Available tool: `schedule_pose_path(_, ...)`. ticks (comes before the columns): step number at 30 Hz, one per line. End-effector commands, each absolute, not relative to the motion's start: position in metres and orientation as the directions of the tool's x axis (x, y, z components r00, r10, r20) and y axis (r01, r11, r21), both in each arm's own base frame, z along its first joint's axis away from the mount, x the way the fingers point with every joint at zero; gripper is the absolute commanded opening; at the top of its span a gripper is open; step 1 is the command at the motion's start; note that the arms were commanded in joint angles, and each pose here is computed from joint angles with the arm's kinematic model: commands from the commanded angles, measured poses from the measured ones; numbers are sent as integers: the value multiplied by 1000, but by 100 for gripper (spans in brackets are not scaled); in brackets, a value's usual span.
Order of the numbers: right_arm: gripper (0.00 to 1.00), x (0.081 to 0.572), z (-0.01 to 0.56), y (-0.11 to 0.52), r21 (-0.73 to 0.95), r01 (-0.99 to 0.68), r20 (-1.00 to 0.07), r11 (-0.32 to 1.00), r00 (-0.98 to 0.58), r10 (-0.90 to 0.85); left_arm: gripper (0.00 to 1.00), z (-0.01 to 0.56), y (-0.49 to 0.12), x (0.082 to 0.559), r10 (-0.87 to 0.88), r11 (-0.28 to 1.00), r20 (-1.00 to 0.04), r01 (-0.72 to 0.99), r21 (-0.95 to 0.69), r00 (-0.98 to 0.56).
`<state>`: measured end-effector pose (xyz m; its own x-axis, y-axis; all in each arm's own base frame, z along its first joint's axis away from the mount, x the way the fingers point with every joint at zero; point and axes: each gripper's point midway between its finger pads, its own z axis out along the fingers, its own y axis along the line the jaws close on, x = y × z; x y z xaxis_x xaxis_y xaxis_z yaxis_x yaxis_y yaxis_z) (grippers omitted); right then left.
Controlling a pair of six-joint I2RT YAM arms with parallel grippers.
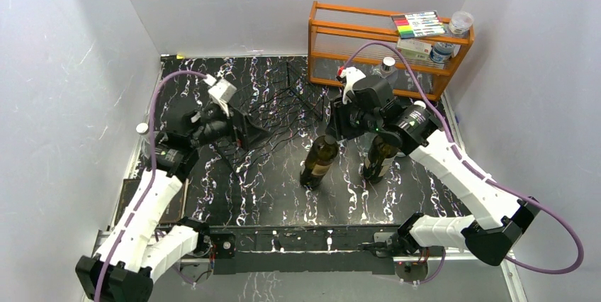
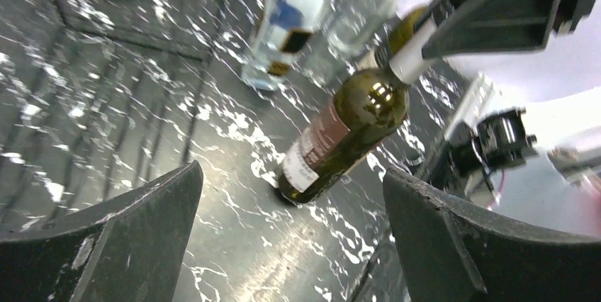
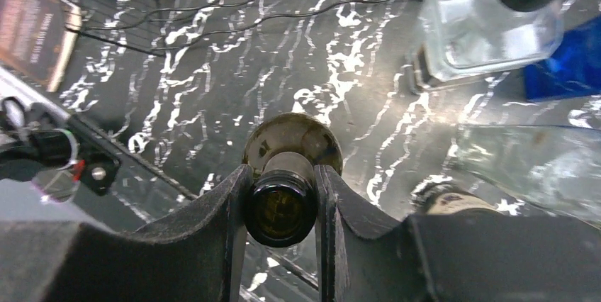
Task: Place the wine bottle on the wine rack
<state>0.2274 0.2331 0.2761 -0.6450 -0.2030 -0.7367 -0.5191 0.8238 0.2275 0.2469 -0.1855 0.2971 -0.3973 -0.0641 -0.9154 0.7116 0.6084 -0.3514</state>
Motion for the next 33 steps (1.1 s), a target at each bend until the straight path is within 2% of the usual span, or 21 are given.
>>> schedule_pose_path(1,10,227,326,268,402,-580,-813,708,-582,-16,98,272,-217,232,19,478,-922,813,-332,-388)
schedule_pose_path(9,8,222,324,269,448,-564,-801,694,-597,31,96,204,-274,200,217,322,-900,898,-299,-377)
schedule_pose_path(17,8,209,331,276,509,-592,-790,625,-610,65,94,158,-290,211,265,370,-896,896,-247,-356)
schedule_pose_path(33,8,189,341,281,562,-640,-783,524,-617,86,95,155,-305,180,242,171,-926,952,-255,-291)
